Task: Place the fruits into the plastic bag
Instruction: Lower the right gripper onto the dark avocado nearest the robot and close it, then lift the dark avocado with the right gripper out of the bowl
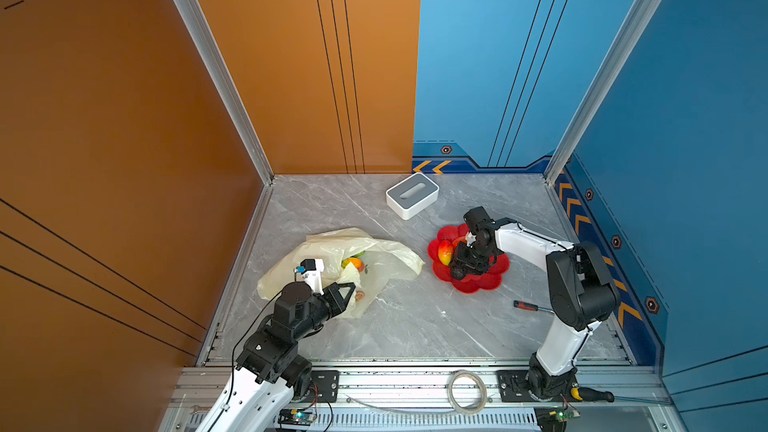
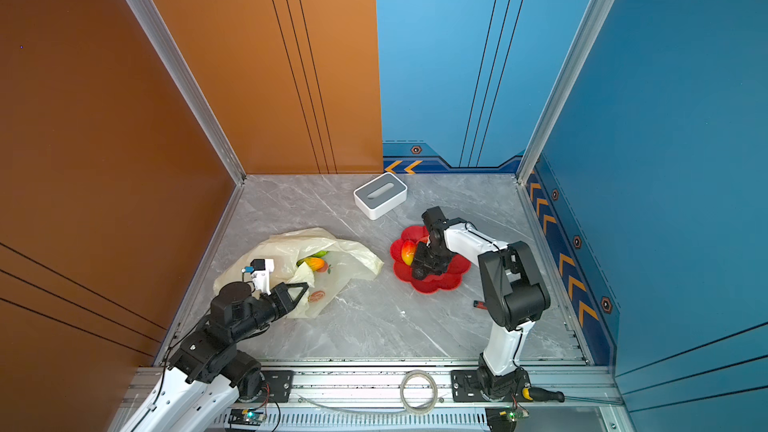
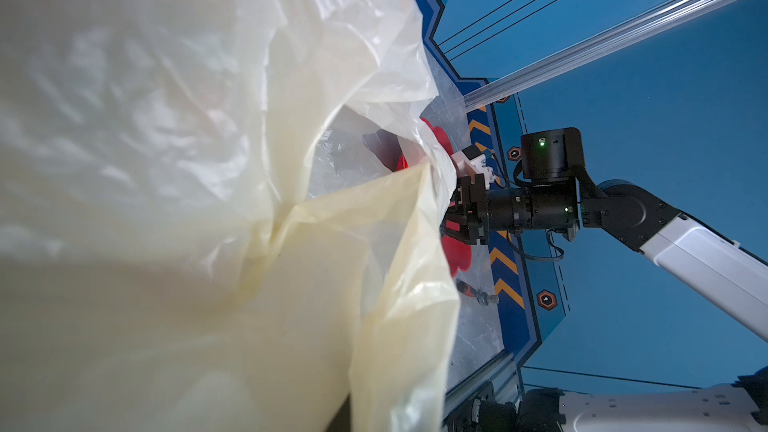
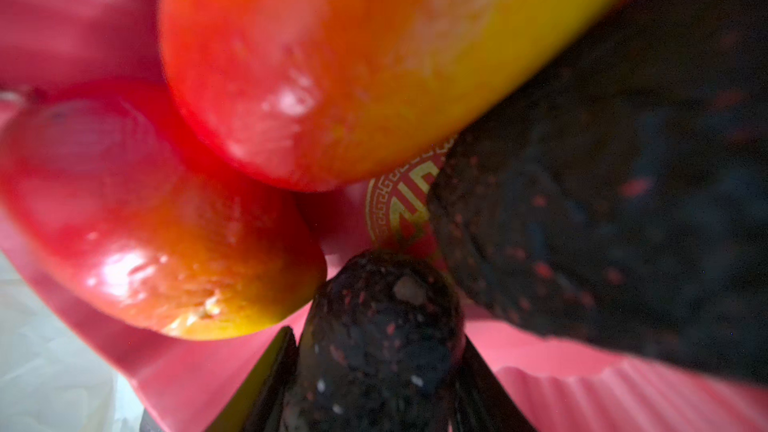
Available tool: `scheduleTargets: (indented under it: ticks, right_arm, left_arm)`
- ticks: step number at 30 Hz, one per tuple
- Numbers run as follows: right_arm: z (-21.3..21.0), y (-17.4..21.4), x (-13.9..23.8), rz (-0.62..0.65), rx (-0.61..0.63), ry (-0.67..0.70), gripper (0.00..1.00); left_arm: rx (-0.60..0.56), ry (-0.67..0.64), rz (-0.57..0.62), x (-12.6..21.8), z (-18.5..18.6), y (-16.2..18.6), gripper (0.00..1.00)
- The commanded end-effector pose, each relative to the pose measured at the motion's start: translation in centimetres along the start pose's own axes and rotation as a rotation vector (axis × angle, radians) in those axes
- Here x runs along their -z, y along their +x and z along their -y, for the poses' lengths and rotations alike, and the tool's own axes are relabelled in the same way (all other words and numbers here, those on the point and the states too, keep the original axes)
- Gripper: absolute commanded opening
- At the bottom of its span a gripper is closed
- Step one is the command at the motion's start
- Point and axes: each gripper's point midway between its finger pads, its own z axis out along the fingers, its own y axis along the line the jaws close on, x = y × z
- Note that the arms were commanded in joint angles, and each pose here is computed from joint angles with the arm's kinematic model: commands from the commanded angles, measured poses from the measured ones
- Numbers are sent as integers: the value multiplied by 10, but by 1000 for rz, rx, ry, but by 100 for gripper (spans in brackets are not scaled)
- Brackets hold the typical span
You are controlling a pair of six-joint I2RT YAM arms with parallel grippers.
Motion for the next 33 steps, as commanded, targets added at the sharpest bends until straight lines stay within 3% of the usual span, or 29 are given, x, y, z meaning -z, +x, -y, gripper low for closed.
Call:
scheduleTargets:
  ticks: [1, 22, 33]
  right_arm:
    - [-6, -4, 24, 55, 25, -24, 43]
    - [-3, -19, 113, 235, 24, -130, 42]
    - [-30, -25, 184, 398, 113, -241, 40]
  left_arm:
    - [-19, 0, 8, 4, 4, -4, 0]
    - [-9, 13, 1, -1, 6, -4, 0]
    - [-4, 17, 1, -2, 7, -5, 0]
